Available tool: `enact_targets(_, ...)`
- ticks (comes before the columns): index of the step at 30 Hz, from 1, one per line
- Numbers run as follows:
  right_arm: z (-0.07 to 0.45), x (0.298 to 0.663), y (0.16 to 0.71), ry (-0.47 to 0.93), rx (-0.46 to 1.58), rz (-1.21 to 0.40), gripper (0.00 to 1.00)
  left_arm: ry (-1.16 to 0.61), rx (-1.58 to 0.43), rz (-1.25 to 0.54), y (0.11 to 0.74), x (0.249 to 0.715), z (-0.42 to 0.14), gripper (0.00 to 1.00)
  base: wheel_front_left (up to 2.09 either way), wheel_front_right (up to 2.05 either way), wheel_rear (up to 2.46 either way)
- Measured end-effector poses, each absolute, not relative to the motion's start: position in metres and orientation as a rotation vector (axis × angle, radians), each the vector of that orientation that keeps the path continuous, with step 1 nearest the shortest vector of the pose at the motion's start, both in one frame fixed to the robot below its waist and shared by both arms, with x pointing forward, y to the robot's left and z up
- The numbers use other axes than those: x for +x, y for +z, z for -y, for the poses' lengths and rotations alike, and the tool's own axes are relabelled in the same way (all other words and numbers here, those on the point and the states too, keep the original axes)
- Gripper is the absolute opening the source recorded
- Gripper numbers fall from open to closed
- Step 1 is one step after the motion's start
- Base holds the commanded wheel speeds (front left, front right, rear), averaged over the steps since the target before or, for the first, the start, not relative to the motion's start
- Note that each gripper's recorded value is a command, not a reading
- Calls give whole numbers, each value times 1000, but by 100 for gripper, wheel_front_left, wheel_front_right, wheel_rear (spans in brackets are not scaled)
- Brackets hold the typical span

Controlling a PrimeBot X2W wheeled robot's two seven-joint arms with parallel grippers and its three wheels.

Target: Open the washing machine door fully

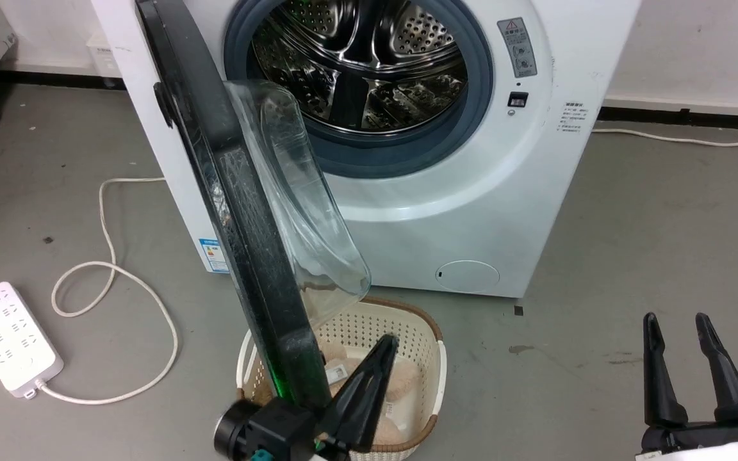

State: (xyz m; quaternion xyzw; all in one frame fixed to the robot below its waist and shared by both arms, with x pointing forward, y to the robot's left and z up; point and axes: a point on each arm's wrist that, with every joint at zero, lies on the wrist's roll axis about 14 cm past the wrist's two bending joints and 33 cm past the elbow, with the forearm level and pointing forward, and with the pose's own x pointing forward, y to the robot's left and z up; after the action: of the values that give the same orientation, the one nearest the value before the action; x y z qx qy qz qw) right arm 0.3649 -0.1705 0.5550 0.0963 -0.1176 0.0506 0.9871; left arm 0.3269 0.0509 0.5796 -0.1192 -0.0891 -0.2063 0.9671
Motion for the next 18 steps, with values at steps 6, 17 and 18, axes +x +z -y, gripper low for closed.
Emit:
enact_targets(6, 170, 367, 551, 101, 198, 225, 100, -329, -231, 54, 538, 334, -70, 0, 0, 0, 0)
enact_targets(17, 147, 379, 548, 168, 220, 209, 100, -228, -185, 11, 515, 326, -101, 0, 0, 0, 0)
enact_targets(18, 143, 381, 548, 182, 222, 209, 100, -212, -187, 12, 515, 324, -106, 0, 0, 0, 0)
